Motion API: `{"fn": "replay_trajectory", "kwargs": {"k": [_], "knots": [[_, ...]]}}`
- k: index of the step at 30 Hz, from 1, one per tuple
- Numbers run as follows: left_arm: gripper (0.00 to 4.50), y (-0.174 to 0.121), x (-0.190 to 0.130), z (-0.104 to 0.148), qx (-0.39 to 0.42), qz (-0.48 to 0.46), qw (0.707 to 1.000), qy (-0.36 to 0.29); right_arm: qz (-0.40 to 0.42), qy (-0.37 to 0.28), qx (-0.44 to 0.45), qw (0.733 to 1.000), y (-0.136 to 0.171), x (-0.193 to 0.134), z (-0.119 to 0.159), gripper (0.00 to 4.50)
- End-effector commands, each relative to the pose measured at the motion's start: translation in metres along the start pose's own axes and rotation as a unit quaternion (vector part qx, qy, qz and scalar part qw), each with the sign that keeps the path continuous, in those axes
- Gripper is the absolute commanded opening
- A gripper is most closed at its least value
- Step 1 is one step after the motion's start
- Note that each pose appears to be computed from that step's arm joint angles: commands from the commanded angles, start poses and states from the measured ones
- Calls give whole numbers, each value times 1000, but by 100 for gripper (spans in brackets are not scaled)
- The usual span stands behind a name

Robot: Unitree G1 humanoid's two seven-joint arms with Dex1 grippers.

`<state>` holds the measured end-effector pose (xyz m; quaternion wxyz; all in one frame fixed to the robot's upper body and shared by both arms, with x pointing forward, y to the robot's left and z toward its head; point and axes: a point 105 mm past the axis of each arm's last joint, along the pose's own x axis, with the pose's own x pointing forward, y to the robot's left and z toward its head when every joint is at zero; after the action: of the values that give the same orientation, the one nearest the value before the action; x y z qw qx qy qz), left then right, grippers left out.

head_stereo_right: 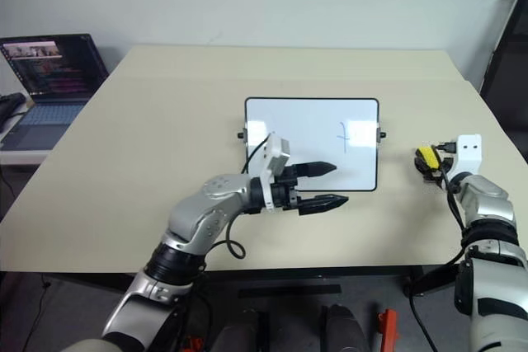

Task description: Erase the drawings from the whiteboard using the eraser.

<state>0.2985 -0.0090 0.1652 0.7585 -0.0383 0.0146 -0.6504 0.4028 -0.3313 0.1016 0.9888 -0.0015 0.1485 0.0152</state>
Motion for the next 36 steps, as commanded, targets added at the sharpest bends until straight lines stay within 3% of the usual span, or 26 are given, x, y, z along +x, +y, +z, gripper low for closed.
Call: {"fn": "replay_trajectory", "kwargs": {"k": [1,19,26,36], "knots": [[450,-3,-3,13,18,-1,1000,-19,-3,-32,-2,999,-2,0,19,447],[450,-9,-2,8,15,-4,1000,-12,-14,-33,18,999,-5,0,13,430],[450,-10,-2,5,14,-6,1000,-8,9,-47,26,999,1,-1,37,430],[450,-12,1,3,15,-13,1000,-4,-9,0,9,1000,-1,3,36,430]]}}
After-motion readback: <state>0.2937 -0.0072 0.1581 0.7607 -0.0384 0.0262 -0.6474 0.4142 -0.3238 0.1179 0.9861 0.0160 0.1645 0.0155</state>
